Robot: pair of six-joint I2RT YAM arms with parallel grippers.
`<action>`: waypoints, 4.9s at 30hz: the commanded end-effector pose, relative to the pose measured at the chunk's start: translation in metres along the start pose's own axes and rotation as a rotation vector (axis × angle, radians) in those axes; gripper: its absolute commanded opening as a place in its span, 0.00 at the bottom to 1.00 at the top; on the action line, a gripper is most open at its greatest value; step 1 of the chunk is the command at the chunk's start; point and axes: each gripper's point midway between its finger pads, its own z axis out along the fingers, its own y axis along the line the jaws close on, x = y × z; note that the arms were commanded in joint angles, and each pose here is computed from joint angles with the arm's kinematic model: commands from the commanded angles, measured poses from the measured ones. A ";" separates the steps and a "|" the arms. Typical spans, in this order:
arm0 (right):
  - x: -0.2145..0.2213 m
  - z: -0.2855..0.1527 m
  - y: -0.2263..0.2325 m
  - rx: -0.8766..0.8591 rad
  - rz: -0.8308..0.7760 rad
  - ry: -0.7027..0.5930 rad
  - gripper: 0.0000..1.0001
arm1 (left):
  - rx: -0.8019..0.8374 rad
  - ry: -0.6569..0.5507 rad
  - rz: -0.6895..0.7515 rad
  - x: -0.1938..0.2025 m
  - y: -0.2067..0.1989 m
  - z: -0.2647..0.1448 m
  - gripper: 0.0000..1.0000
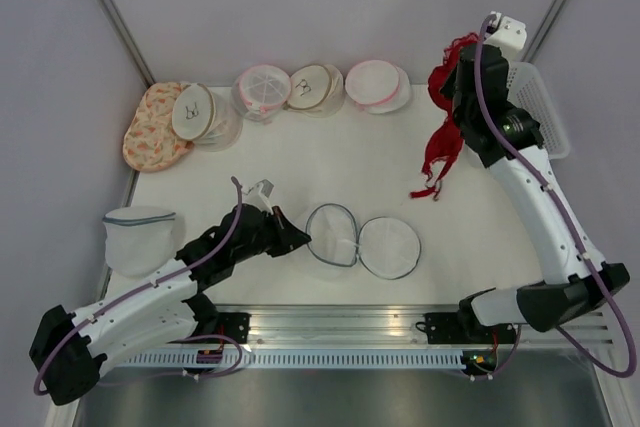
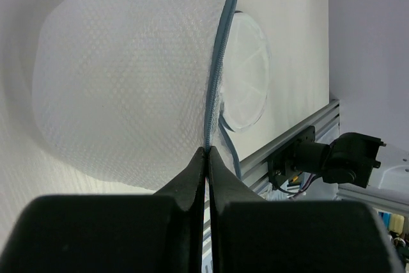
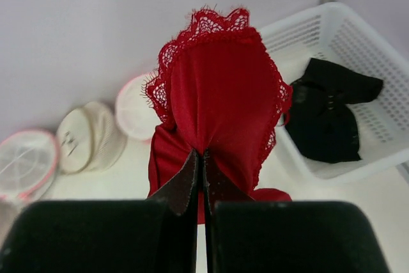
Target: Unzip the laundry bag and remove the bra
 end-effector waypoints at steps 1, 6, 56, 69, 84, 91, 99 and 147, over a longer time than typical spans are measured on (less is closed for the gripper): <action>-0.050 0.034 -0.032 0.075 0.093 -0.100 0.00 | -0.001 -0.008 -0.018 0.000 0.000 -0.006 0.02; -0.102 0.092 -0.069 0.117 0.145 -0.163 0.00 | 0.001 0.008 -0.016 0.003 0.000 -0.007 0.02; -0.011 0.177 -0.173 0.348 0.156 0.021 0.98 | -0.037 0.007 -0.034 0.010 0.016 -0.007 0.02; 0.227 -0.050 -0.060 -0.002 0.080 0.433 0.98 | -0.104 -0.131 -0.106 -0.006 0.036 -0.029 0.02; 0.354 -0.160 -0.056 -0.237 0.237 0.741 0.98 | -0.111 -0.187 -0.189 -0.002 0.054 -0.049 0.02; 0.382 -0.172 -0.047 -0.293 0.328 0.820 0.93 | -0.104 -0.177 -0.191 0.001 0.054 -0.049 0.02; 0.401 -0.177 -0.032 -0.363 0.431 0.866 0.70 | -0.100 -0.159 -0.197 0.006 0.056 -0.048 0.02; 0.226 -0.113 0.103 -0.009 -0.951 0.076 0.00 | -0.042 -0.325 -0.191 -0.034 0.030 -0.102 1.00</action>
